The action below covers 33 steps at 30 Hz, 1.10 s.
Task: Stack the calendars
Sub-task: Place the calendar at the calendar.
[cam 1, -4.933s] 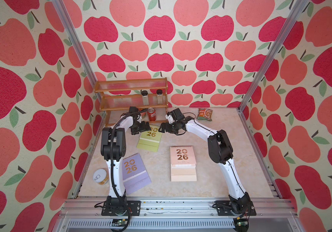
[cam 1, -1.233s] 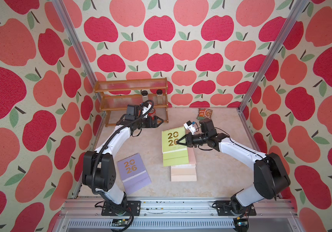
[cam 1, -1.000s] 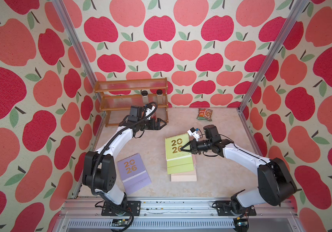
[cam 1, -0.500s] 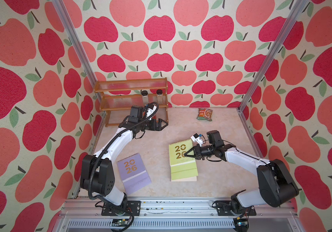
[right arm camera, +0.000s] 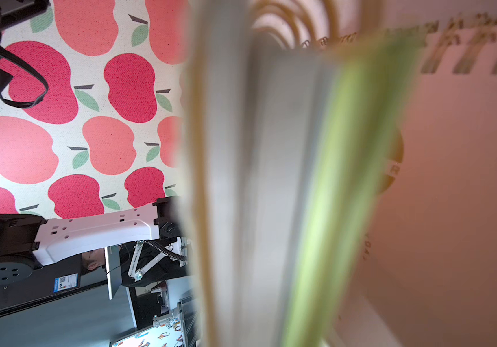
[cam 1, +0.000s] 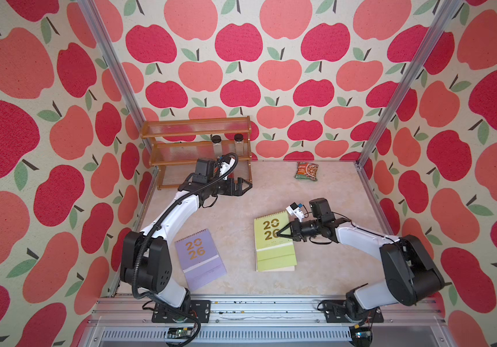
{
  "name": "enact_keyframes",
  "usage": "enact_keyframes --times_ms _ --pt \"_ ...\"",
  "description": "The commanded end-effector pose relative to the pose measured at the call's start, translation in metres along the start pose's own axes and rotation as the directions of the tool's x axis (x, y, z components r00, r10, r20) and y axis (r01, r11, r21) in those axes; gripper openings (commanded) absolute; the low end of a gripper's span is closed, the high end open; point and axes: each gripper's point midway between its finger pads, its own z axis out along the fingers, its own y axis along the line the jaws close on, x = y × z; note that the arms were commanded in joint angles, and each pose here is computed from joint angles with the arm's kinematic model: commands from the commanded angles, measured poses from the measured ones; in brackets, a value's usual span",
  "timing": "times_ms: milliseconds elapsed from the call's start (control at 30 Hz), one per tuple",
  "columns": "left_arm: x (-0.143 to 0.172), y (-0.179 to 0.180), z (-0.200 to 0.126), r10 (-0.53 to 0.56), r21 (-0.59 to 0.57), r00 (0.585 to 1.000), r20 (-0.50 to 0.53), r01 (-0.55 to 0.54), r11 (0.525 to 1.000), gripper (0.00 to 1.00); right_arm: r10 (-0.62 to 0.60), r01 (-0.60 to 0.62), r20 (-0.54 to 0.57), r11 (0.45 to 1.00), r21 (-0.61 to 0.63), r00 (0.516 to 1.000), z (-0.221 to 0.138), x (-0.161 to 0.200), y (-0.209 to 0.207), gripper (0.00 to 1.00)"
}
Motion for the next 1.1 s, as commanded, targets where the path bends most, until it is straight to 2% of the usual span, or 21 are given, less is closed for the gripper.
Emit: enact_keyframes --times_ms 0,367,433,667,867,1067 --pt "0.004 -0.002 0.002 0.02 0.004 1.0 -0.018 -0.019 1.0 1.0 -0.04 0.04 0.012 0.999 -0.004 0.999 0.0 -0.004 -0.002 0.0" --pt "0.007 -0.001 0.006 0.016 0.006 0.999 -0.033 -0.015 1.0 1.0 -0.013 0.009 0.035 0.993 0.115 0.999 0.0 -0.004 -0.027 0.01" --pt "0.007 -0.001 0.006 0.014 0.007 0.999 -0.035 -0.014 1.0 1.0 -0.014 0.008 0.043 0.989 0.15 0.999 -0.003 -0.005 -0.03 0.05" --pt "0.01 0.0 0.008 0.011 0.007 0.999 -0.048 -0.01 1.0 1.0 -0.037 0.014 0.065 0.947 0.321 0.997 -0.02 -0.005 -0.04 0.34" --pt "0.013 0.0 0.008 0.011 0.005 0.998 -0.056 -0.011 1.0 1.0 -0.046 0.011 0.071 0.901 0.433 0.996 -0.034 -0.004 -0.045 0.48" --pt "0.016 0.001 0.008 0.009 0.005 0.998 -0.062 -0.008 1.0 1.0 -0.073 0.037 0.04 0.824 0.566 0.997 -0.045 -0.001 -0.05 0.53"
